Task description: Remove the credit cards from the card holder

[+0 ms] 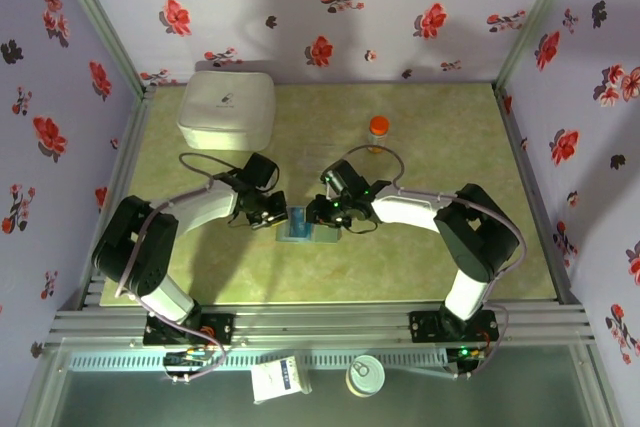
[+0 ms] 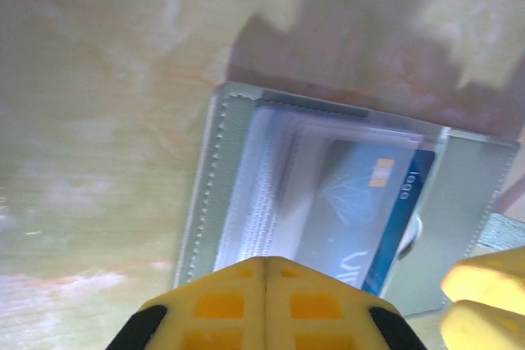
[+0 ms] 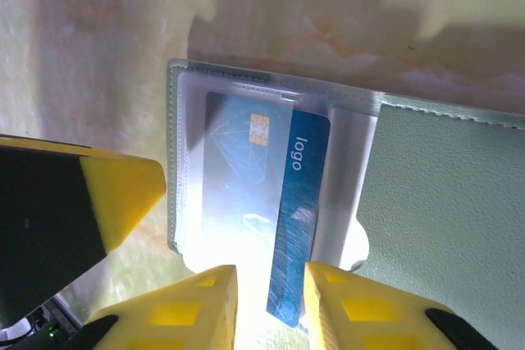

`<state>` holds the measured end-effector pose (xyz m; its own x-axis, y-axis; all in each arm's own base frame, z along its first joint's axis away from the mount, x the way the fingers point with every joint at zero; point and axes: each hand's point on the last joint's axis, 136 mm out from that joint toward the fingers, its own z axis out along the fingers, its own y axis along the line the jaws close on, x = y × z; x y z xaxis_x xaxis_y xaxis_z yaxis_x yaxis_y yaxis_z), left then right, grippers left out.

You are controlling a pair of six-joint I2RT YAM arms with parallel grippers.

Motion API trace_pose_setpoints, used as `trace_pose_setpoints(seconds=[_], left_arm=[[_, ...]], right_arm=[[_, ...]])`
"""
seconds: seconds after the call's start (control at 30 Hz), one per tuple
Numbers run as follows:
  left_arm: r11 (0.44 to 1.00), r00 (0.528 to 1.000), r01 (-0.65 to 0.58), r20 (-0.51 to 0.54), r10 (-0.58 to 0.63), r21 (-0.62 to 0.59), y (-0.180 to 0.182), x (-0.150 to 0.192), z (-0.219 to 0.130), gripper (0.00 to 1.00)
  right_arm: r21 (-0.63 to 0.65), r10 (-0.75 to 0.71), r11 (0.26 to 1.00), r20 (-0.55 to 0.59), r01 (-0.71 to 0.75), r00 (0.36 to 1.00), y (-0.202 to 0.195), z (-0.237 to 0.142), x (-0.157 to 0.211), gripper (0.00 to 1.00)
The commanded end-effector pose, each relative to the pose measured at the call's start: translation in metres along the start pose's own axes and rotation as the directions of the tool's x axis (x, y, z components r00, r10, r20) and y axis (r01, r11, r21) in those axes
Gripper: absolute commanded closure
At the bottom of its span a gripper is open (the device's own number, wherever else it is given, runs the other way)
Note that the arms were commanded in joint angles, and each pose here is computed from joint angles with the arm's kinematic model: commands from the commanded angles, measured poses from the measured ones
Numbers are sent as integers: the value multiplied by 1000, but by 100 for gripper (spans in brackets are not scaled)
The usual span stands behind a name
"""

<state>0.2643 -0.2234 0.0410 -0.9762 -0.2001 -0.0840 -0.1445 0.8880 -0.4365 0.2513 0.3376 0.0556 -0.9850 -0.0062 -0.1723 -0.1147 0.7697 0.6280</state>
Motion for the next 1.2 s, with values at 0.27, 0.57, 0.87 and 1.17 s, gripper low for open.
trace_pose_setpoints(seconds=[0.27, 0.57, 0.87, 1.17], left_arm=[[1000, 998, -18, -55, 18, 12, -1, 8, 14, 96], [999, 997, 0, -75, -3, -37, 16, 16, 22, 96], [999, 997, 7, -74, -10, -47, 19, 19, 18, 96], [998, 998, 15, -66, -18, -58, 24, 22, 15, 96]], right_arm=[[-39, 68, 997, 0, -68, 998, -7, 9, -2, 72], [-51, 88, 995, -17, -89, 996, -13, 18, 1, 72], [-103, 109, 988, -30, -112, 994, -10, 26, 2, 73], [-91, 124, 988, -1, -124, 992, -17, 22, 1, 75]])
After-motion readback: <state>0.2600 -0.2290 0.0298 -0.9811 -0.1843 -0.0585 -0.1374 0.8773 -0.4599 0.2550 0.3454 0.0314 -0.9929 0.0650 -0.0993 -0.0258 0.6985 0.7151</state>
